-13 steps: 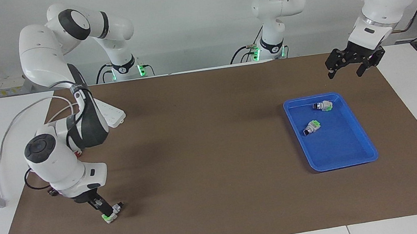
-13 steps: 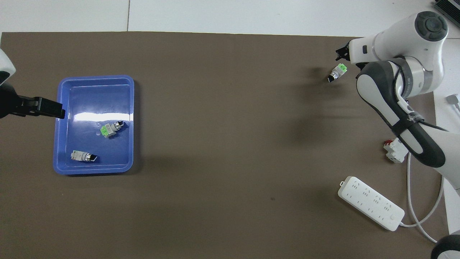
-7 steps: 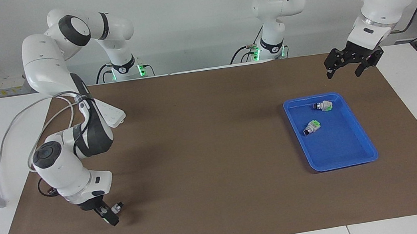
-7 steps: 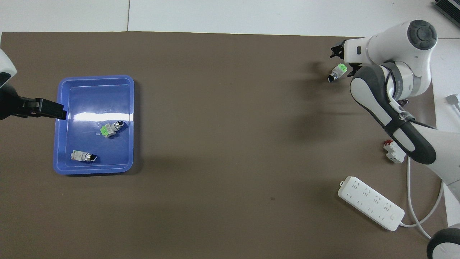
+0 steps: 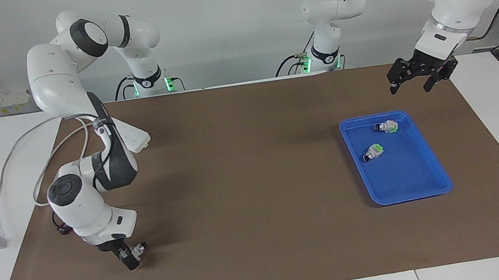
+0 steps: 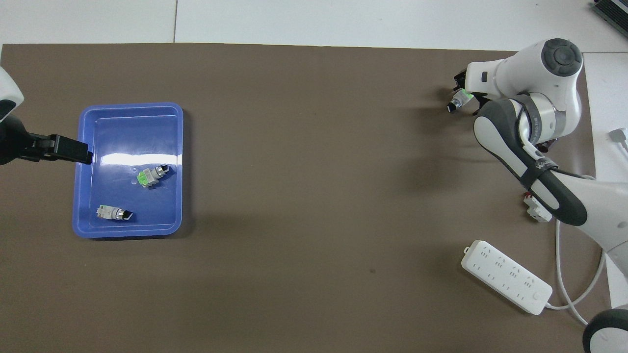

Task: Turn and place switch with both arms
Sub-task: 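Close the right gripper on the switch module, then lift the switch with the right gripper while the left gripper reaches center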

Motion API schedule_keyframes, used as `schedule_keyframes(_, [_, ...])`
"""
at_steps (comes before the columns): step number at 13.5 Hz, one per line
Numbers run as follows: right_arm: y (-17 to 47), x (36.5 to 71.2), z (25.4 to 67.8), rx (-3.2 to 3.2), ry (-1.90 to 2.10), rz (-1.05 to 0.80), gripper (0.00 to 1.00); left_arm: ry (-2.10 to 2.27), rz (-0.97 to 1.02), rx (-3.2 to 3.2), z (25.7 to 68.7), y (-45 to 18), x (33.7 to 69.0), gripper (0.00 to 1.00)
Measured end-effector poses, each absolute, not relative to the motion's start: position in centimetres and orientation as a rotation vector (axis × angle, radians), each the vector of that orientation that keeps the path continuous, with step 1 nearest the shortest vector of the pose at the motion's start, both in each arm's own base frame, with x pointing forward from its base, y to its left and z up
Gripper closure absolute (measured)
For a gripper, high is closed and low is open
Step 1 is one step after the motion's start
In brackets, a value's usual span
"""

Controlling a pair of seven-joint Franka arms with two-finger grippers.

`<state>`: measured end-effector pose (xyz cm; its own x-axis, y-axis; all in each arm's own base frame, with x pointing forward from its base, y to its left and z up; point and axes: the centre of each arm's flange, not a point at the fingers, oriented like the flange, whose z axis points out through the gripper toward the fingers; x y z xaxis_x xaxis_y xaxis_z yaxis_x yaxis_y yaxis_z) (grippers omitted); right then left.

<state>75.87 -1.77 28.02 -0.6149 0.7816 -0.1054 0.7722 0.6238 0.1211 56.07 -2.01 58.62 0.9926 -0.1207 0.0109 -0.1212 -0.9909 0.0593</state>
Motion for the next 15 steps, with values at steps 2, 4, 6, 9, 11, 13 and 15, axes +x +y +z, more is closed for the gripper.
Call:
schedule_keyframes(2, [-1.9,75.8,28.1,1.322,2.690,0.086,0.23,-0.186,0.010,3.071,58.6,-2.1,56.0,0.00])
schedule_keyframes(4, [-2.2,75.6,28.3,1.396,2.664,0.071,0.51,-0.181,0.005,3.055,58.4,-2.2,55.9,0.00])
schedule_keyframes(6, [-1.9,75.5,28.5,1.464,2.651,0.084,0.58,-0.169,-0.002,3.014,58.2,-2.5,55.8,0.00])
schedule_keyframes(9, [-2.1,75.2,28.6,1.640,2.652,0.222,0.58,-0.116,-0.004,2.908,57.8,-2.9,55.6,0.00])
schedule_keyframes(11, [-2.1,74.6,29.4,1.788,2.644,0.258,0.58,-0.047,0.014,2.831,57.2,-3.7,55.8,0.00])
schedule_keyframes(13, [-0.3,73.3,31.8,1.930,2.618,0.271,0.58,-0.013,0.040,2.747,55.9,-5.3,56.1,0.02])
schedule_keyframes(15, [3.1,70.9,35.5,2.046,2.585,0.290,0.58,-0.003,0.056,2.677,55.1,-7.3,56.2,0.06])
